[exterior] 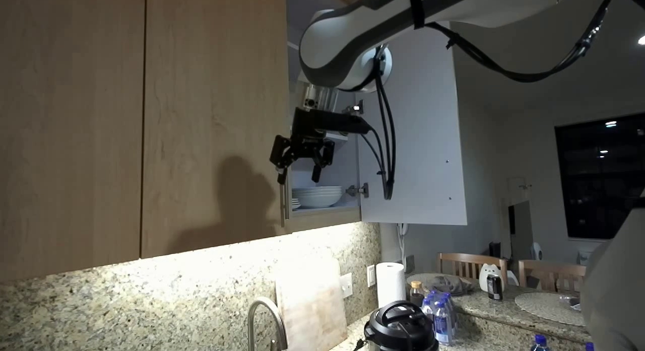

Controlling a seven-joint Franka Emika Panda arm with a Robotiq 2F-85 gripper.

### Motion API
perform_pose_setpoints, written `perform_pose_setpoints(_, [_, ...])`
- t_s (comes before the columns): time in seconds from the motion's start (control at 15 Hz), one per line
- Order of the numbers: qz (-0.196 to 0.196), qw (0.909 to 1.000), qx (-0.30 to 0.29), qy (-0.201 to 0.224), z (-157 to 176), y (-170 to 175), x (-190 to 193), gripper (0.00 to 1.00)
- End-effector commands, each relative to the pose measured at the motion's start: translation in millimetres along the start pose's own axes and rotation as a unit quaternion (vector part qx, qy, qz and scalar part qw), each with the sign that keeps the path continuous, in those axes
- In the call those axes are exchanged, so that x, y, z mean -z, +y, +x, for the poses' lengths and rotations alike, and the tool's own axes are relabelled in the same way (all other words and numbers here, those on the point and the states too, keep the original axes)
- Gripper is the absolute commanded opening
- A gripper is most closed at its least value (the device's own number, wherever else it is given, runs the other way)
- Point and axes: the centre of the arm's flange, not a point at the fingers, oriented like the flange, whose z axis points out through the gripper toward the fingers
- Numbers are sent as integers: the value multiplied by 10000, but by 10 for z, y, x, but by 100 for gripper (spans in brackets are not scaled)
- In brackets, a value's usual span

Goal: Close the top left cabinet door

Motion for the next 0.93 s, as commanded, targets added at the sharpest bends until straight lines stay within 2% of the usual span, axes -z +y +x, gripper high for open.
perform_pose_setpoints(0.0, [415, 9967, 333, -620, -255, 201, -157, 100])
perform_pose_setpoints(0.33, [898, 9847, 584, -1374, -449, 352, -446, 100])
perform_pose_setpoints(0.4, [676, 9897, 432, -1187, -342, 284, -394, 100])
perform_pose_setpoints(0.87, [775, 9873, 483, -1302, -392, 309, -458, 100])
